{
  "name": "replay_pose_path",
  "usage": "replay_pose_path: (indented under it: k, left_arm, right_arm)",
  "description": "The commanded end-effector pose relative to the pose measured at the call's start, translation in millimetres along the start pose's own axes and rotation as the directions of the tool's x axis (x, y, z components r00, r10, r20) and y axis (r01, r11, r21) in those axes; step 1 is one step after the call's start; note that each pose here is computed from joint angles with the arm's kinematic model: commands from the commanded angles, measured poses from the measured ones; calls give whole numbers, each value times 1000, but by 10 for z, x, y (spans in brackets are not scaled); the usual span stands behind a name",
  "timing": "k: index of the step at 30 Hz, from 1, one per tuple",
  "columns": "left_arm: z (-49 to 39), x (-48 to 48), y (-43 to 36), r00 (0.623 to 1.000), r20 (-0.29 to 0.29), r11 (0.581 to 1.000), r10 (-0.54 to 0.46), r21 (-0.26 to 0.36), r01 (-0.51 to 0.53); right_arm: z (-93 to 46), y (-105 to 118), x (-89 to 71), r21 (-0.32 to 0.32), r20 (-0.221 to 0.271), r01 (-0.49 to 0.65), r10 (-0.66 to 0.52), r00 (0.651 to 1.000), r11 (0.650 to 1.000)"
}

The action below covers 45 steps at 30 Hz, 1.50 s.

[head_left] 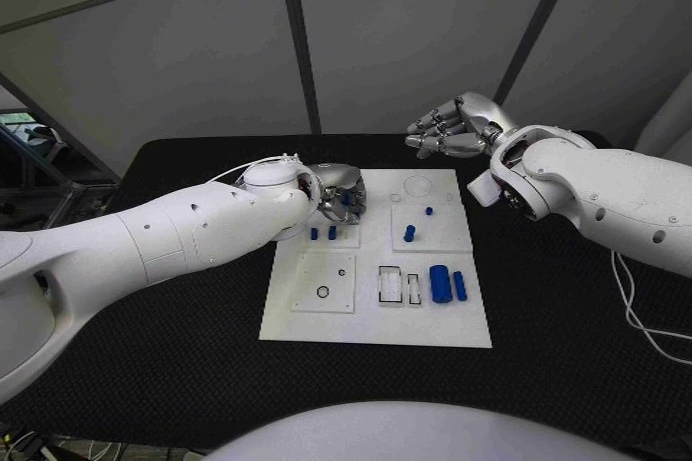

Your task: Assemble the parts on the task board

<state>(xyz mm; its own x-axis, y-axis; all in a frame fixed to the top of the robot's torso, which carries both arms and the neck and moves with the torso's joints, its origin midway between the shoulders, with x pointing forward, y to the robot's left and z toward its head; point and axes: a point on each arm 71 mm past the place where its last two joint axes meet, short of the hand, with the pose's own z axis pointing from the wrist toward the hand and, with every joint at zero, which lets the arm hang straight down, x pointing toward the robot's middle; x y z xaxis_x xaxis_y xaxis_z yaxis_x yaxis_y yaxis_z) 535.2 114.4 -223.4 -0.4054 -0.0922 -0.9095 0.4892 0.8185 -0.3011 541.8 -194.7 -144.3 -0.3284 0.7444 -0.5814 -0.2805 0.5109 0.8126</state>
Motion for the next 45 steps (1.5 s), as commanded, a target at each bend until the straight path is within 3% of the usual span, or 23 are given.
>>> replay_pose_path:
  k: [1,18,30,41,45]
  left_arm:
    - [4,17,8,1000,-22,1000,8,-10,-8]
    - [-11,-11,-9,1000,25,1000,1,15,-2]
    - [-91,-56,21,998,59,1000,-13,24,12]
    - [-208,-228,53,994,100,999,-48,23,46]
    - [-279,-279,118,993,97,998,-61,5,61]
  right_arm:
    - [5,18,-1,-8,0,1,-1,1000,1000]
    - [3,18,-3,-9,0,1,-1,1000,1000]
    - [-2,15,-11,-9,2,1,-1,1000,1000]
    - [-5,10,-17,-9,3,2,-2,1000,1000]
    - [-8,3,-25,-7,4,2,-2,1000,1000]
